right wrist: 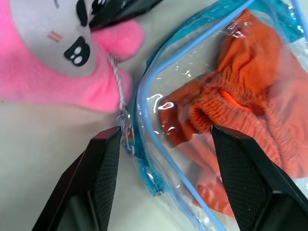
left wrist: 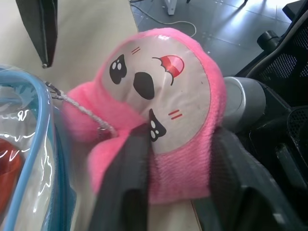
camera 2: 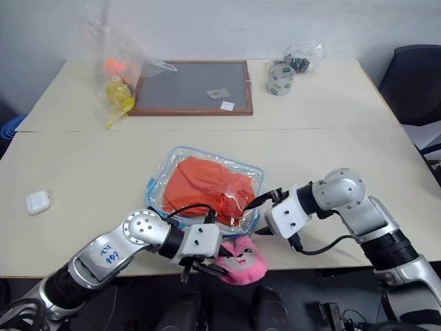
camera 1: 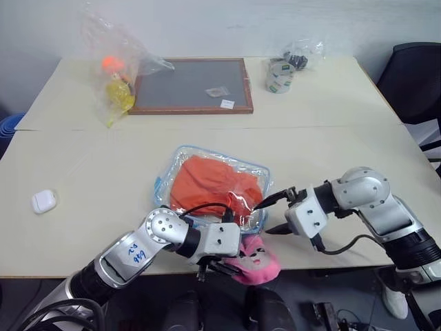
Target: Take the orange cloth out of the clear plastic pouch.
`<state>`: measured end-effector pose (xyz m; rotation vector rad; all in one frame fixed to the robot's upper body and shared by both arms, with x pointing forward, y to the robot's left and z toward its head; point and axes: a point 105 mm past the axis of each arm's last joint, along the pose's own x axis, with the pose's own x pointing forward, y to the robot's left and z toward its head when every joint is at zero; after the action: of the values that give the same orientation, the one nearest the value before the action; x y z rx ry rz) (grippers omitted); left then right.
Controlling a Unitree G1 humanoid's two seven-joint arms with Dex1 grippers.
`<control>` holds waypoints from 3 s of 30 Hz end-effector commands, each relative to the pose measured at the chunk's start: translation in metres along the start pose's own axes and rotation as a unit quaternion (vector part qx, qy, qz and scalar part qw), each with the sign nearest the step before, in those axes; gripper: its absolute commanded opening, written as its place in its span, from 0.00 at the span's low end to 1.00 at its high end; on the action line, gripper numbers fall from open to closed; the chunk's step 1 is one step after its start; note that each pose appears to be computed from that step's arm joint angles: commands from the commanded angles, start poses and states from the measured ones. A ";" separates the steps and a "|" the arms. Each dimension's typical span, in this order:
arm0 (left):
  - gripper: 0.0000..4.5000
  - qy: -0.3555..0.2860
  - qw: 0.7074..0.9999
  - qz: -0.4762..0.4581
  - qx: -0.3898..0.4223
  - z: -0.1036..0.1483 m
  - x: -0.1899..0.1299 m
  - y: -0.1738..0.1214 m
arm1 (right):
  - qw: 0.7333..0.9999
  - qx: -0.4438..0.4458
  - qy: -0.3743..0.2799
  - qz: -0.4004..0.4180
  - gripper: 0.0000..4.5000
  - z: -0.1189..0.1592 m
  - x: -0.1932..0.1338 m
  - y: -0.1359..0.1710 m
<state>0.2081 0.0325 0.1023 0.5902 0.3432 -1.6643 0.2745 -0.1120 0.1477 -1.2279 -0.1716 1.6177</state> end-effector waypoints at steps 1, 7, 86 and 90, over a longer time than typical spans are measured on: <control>0.05 0.005 1.000 -0.001 0.000 -0.001 0.001 -0.003 | 1.000 -0.017 -0.006 -0.009 0.68 0.004 0.001 -0.007; 0.00 0.006 1.000 0.012 -0.004 0.000 0.000 0.001 | 1.000 -0.014 -0.020 -0.007 0.32 0.004 0.012 -0.009; 0.97 0.150 0.937 0.237 0.206 -0.014 -0.127 0.094 | 0.842 0.458 -0.172 -0.227 1.00 0.056 -0.032 0.002; 0.97 0.152 0.938 0.216 0.226 -0.016 -0.118 0.097 | 0.839 0.460 -0.154 -0.247 1.00 0.051 -0.034 0.004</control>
<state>0.3159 0.1230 0.1576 1.1474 0.0737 -1.2222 0.2321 -0.1170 0.1801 -0.1165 0.1413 1.1833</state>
